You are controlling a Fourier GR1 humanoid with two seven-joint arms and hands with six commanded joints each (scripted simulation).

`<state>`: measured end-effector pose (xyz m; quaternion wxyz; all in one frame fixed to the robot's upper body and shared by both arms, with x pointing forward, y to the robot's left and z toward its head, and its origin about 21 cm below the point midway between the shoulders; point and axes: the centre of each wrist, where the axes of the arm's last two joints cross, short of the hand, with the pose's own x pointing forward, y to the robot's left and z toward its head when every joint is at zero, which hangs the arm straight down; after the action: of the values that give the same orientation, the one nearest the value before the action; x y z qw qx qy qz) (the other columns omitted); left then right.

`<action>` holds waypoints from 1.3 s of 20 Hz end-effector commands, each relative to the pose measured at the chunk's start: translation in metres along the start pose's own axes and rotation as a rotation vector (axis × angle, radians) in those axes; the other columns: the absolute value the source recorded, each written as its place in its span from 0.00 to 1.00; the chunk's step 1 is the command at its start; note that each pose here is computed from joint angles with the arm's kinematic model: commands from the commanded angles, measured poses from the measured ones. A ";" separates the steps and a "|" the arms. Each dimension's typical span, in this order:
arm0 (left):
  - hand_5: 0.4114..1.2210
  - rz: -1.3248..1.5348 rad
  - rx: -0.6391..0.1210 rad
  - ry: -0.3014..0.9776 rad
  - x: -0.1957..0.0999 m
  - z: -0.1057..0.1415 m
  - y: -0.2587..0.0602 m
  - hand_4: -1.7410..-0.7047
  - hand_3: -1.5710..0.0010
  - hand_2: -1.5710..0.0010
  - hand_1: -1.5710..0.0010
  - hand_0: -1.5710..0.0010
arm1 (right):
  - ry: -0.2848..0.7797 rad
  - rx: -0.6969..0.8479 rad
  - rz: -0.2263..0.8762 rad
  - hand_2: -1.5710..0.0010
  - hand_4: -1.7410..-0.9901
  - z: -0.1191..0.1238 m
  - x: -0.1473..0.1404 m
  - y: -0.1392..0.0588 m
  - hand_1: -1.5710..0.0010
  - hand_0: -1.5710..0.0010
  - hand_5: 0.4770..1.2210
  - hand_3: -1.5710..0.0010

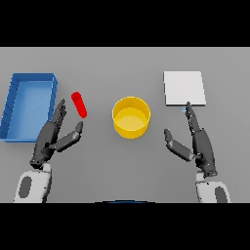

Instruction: Pick up the red beaker and tilt it to pour out 1 green nut into yellow bowl. Pick up the yellow bowl and place it on the metallic measuring scale.

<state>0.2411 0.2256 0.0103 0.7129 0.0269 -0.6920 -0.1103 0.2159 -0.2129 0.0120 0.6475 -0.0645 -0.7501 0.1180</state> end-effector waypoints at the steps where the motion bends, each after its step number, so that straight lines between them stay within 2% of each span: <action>1: 0.37 0.007 -0.012 -0.008 -0.003 -0.004 -0.002 0.40 1.00 1.00 1.00 1.00 | -0.002 -0.002 -0.003 1.00 0.61 0.001 -0.001 0.002 1.00 1.00 0.27 1.00; 6: 0.41 -0.013 -0.012 0.006 -0.008 -0.032 -0.004 0.35 1.00 1.00 1.00 1.00 | -0.003 -0.016 -0.012 1.00 0.57 0.001 -0.001 -0.002 1.00 1.00 0.27 1.00; 10: 0.38 -0.015 -0.002 0.054 -0.021 -0.055 -0.006 0.38 1.00 1.00 1.00 1.00 | 0.014 -0.022 -0.019 1.00 0.54 0.003 -0.002 -0.009 1.00 1.00 0.28 1.00; 13: 0.37 -0.006 -0.006 0.084 -0.024 -0.071 -0.006 0.39 1.00 1.00 1.00 1.00 | 0.010 -0.021 -0.012 1.00 0.54 0.001 0.001 -0.005 1.00 1.00 0.28 1.00; 16: 0.37 -0.013 -0.016 0.050 -0.021 -0.085 -0.012 0.41 1.00 1.00 1.00 1.00 | 0.015 -0.017 -0.025 1.00 0.54 0.002 -0.001 -0.007 1.00 1.00 0.28 1.00; 21: 0.36 -0.015 -0.031 0.051 -0.017 -0.102 -0.010 0.41 1.00 1.00 1.00 1.00 | 0.015 -0.022 -0.026 1.00 0.55 -0.003 0.000 -0.006 1.00 1.00 0.28 1.00; 26: 0.40 -0.006 -0.043 0.026 -0.024 -0.109 -0.015 0.36 1.00 1.00 1.00 1.00 | 0.013 -0.026 -0.021 1.00 0.59 0.002 -0.001 -0.011 1.00 1.00 0.28 1.00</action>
<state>0.3467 0.2027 -0.0203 0.7219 0.0151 -0.6801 -0.1270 0.2147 -0.2235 0.0137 0.6524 -0.0659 -0.7482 0.1011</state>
